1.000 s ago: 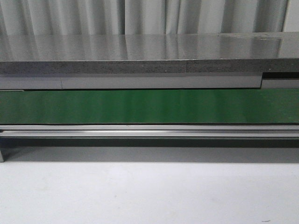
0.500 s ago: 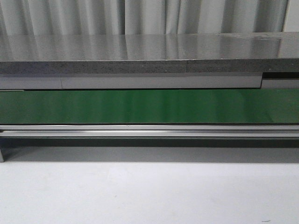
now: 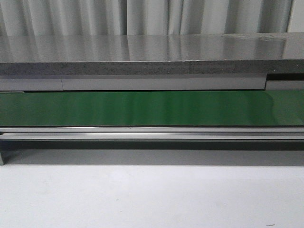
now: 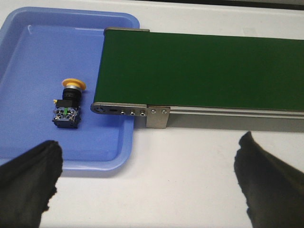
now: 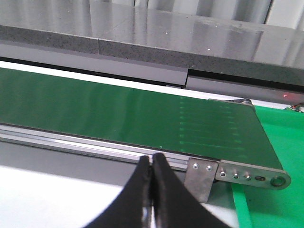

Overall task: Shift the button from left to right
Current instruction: 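Lower the left gripper over the yellow button in the blue tray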

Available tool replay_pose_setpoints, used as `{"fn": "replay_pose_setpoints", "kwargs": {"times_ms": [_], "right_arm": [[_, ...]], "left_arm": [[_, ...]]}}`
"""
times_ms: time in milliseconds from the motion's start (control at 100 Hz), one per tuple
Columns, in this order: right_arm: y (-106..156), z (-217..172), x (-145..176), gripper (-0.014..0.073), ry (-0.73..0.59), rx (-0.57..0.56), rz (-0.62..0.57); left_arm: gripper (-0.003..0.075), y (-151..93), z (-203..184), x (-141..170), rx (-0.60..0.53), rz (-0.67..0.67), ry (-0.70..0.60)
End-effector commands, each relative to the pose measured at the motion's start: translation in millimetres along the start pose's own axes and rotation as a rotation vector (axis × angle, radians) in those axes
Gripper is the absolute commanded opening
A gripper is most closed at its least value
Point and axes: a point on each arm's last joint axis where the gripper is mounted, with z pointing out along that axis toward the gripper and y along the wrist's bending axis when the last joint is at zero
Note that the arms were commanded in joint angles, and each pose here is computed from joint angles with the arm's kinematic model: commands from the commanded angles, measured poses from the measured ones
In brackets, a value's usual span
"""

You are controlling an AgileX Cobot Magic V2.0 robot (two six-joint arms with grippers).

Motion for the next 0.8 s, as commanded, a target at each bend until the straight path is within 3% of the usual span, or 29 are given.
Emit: {"fn": "replay_pose_setpoints", "kwargs": {"times_ms": [0,300,520,790], "right_arm": [[0,-1,-7,-0.0068,-0.089,0.0,-0.009],[0,-1,-7,-0.0068,-0.089,0.0,-0.009],[0,-1,-7,-0.0068,-0.089,0.0,-0.009],[0,-1,-7,-0.0068,-0.089,0.0,-0.009]], "left_arm": [[0.0705,0,-1,-20,-0.006,0.002,-0.049],[0.0685,24,41,-61,-0.142,-0.054,0.101],[0.0685,68,89,-78,-0.253,-0.122,0.223],[0.0685,113,151,-81,-0.273,-0.143,0.367]]}}
